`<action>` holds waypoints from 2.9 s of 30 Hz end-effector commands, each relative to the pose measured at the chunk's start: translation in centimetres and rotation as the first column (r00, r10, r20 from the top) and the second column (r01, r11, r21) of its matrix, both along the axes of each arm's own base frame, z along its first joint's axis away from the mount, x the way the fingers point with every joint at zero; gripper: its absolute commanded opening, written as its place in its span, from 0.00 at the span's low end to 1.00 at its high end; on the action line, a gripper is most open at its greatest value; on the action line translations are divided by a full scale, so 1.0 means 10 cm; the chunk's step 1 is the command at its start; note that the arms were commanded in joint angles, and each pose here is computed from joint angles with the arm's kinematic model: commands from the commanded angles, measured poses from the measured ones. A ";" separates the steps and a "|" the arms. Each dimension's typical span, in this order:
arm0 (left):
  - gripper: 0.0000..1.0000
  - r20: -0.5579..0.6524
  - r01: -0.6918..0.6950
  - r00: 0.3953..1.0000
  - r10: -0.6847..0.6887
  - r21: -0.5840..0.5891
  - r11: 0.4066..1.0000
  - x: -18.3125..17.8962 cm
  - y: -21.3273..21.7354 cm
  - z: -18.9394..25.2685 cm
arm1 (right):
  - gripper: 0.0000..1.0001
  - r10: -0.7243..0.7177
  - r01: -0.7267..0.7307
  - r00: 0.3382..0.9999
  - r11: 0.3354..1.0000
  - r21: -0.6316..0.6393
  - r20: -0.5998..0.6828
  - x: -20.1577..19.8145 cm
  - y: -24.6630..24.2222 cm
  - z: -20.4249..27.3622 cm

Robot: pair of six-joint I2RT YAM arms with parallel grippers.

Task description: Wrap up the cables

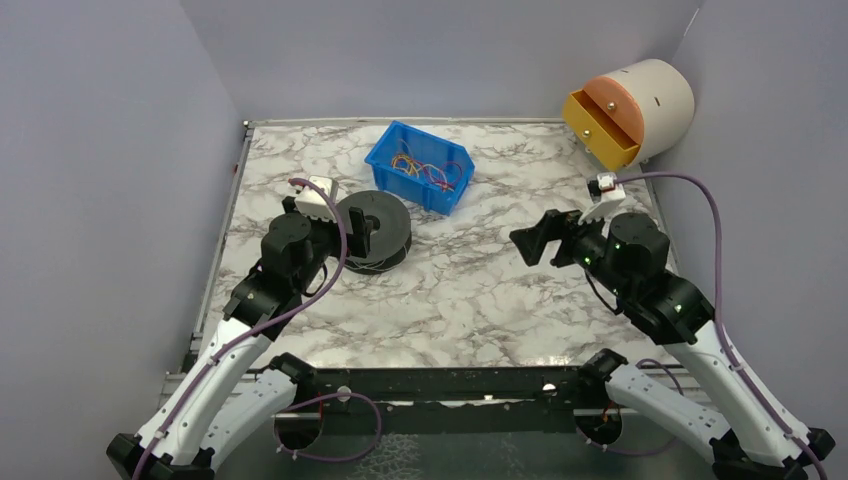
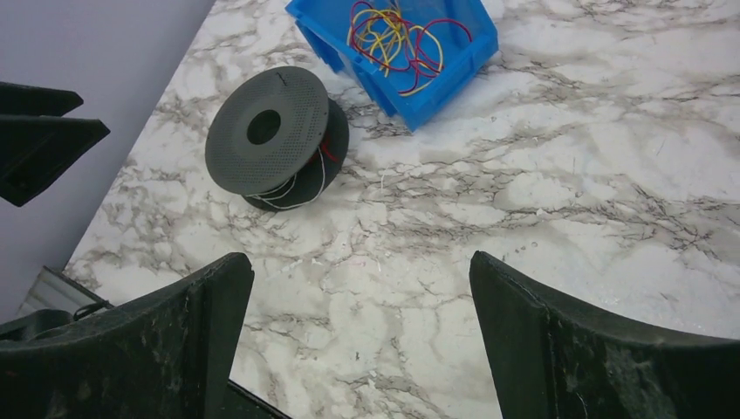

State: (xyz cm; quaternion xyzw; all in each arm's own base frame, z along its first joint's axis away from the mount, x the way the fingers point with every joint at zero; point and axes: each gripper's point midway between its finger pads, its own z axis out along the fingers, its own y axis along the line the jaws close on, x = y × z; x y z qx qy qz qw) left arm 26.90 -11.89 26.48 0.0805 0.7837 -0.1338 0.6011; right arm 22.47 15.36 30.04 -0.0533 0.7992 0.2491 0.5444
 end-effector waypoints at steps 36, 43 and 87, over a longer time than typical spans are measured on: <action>0.99 -0.048 0.049 0.998 -0.048 0.016 0.999 0.06 -0.13 -0.12 | 0.76 0.228 -0.246 0.963 0.961 -0.127 -0.142 0.56 0.78 -0.69; 0.99 -0.046 0.047 0.998 -0.046 0.019 0.999 0.05 -0.12 -0.11 | 0.74 0.171 -0.200 0.975 0.952 -0.229 -0.142 0.98 0.87 -0.70; 0.99 -0.056 0.099 0.994 -0.098 0.007 0.995 0.03 -0.22 -0.13 | 0.73 0.171 -0.254 0.959 0.871 -0.421 -0.225 3.19 1.19 -1.24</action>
